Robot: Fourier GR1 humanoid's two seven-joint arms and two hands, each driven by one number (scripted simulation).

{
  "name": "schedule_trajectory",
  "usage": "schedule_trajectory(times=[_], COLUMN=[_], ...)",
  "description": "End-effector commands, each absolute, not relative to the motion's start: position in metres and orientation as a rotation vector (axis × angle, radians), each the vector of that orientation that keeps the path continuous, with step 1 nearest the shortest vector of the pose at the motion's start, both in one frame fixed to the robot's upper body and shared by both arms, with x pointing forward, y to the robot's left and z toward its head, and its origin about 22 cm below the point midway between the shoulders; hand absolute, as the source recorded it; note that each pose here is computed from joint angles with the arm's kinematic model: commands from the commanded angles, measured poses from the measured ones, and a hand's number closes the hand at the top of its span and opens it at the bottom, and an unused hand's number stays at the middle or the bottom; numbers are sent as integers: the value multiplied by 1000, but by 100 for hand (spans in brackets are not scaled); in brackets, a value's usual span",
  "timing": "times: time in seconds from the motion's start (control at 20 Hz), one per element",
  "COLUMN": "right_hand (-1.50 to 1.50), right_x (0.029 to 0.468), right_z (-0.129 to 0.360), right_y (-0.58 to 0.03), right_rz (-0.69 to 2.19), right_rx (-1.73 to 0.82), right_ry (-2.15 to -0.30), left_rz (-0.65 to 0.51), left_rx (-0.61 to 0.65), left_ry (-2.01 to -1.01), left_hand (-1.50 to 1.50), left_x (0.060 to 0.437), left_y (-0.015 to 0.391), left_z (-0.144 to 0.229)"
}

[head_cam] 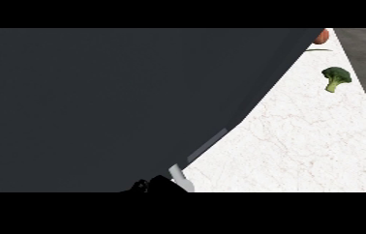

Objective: Pick up the wine, place it into the cabinet and close the cabinet

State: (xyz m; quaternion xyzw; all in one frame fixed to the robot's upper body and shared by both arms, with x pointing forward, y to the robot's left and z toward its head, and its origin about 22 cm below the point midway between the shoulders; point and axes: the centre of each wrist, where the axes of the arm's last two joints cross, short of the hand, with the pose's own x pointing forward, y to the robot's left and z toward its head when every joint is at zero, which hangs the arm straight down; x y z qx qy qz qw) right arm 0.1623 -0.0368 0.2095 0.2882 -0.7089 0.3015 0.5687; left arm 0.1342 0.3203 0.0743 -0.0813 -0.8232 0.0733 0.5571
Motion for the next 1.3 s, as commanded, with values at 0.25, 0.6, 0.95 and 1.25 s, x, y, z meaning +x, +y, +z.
schedule_trajectory(times=[0.25,0.6,0.95,1.25], right_hand=[150,150,150,150], right_x=[236,292,336,385], right_z=[257,264,269,247], right_y=[30,45,47,27], right_rz=[695,792,863,712], right_rx=[604,723,874,704], right_ry=[-1688,-1492,-1206,-1433], left_rz=[167,156,149,160], left_rx=[-201,-234,-215,-177], left_ry=[-1957,-1962,-1983,-1979], left_hand=[-150,-150,-150,-150], left_x=[141,139,146,144], left_y=[355,363,377,388], left_z=[87,82,111,122])
